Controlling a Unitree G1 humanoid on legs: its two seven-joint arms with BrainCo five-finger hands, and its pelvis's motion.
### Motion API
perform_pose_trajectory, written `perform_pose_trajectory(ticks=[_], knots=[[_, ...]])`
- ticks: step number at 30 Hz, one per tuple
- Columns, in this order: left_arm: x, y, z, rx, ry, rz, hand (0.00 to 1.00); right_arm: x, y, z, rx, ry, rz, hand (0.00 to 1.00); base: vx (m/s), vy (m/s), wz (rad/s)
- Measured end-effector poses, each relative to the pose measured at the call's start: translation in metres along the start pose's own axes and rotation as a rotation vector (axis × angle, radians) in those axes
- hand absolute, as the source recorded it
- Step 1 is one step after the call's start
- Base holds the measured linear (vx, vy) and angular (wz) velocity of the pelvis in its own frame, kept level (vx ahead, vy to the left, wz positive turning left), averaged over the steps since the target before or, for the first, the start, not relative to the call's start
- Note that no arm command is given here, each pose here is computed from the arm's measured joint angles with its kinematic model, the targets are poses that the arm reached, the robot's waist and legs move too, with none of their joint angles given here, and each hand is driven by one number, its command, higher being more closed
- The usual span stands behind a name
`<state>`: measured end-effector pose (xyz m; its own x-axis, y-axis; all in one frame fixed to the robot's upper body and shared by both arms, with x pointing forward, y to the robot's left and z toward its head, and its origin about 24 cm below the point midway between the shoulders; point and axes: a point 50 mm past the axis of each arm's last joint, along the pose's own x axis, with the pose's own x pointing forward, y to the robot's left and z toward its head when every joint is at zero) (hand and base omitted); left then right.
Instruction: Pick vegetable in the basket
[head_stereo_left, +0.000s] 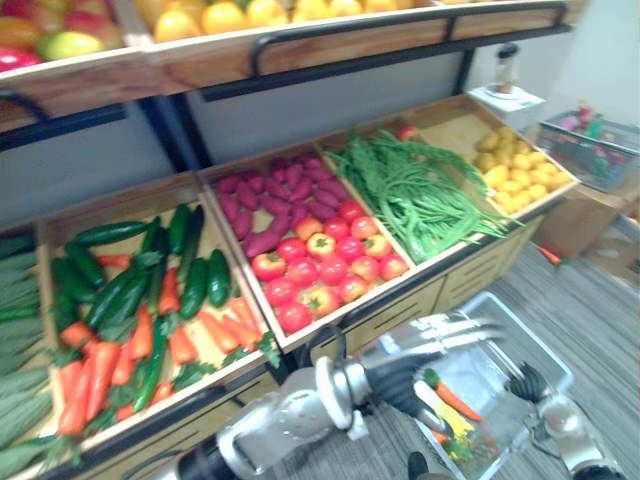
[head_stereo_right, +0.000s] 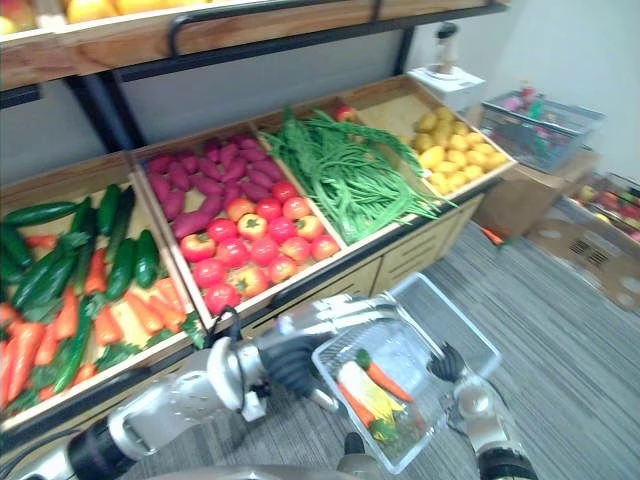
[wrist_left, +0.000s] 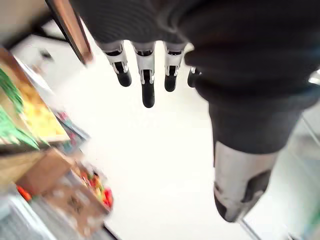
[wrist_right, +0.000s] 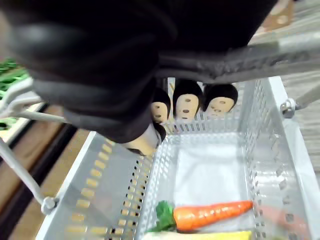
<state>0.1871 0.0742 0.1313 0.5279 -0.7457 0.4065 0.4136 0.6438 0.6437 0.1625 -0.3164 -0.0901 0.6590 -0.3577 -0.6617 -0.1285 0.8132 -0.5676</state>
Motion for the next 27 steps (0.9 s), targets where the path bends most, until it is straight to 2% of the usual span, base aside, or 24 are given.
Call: perform_pose_trajectory(ticks=[2, 4, 5, 8, 9, 11, 12, 17, 20, 24, 27], knots=[[-0.012, 0.022, -0.005, 0.053, 0.062, 0.150, 0.00, -0.004, 0.005, -0.026, 0.142, 0.119, -0.039, 1.00, -0.01, -0.033, 1.01], [-0.030, 0.048, -0.011, 0.111, 0.144, 0.356, 0.00, -0.015, 0.017, -0.057, 0.396, 0.248, -0.126, 1.00, -0.01, -0.019, 0.88], [-0.034, 0.053, -0.013, 0.120, 0.165, 0.407, 0.00, -0.019, 0.019, -0.066, 0.453, 0.282, -0.146, 1.00, -0.04, -0.002, 0.79], [-0.062, 0.076, -0.018, 0.180, 0.273, 0.655, 0.00, -0.042, 0.057, -0.100, 0.798, 0.451, -0.185, 1.00, -0.05, -0.013, 0.68], [-0.069, 0.080, -0.018, 0.190, 0.296, 0.709, 0.00, -0.045, 0.066, -0.103, 0.843, 0.477, -0.186, 1.00, -0.05, -0.040, 0.57], [-0.094, 0.090, -0.024, 0.215, 0.393, 0.931, 0.00, -0.055, 0.085, -0.110, 0.934, 0.538, -0.183, 1.00, -0.05, -0.019, 0.40], [-0.110, 0.092, -0.029, 0.224, 0.463, 1.040, 0.00, -0.059, 0.091, -0.114, 0.948, 0.568, -0.179, 1.00, -0.07, -0.003, 0.28], [-0.169, 0.081, -0.056, 0.224, 0.783, 1.324, 0.00, -0.074, 0.098, -0.129, 0.920, 0.627, -0.184, 1.00, -0.05, 0.011, 0.32], [-0.200, 0.068, -0.073, 0.219, 0.978, 1.385, 0.00, -0.071, 0.097, -0.125, 0.887, 0.598, -0.181, 1.00, -0.02, 0.008, 0.09], [-0.258, 0.023, -0.098, 0.159, 1.380, 1.420, 0.00, -0.064, 0.101, -0.111, 0.833, 0.535, -0.154, 1.00, 0.00, 0.000, 0.00], [-0.300, -0.016, -0.101, 0.032, 1.640, 1.476, 0.00, -0.062, 0.107, -0.103, 0.804, 0.508, -0.122, 1.00, 0.04, -0.004, -0.08]])
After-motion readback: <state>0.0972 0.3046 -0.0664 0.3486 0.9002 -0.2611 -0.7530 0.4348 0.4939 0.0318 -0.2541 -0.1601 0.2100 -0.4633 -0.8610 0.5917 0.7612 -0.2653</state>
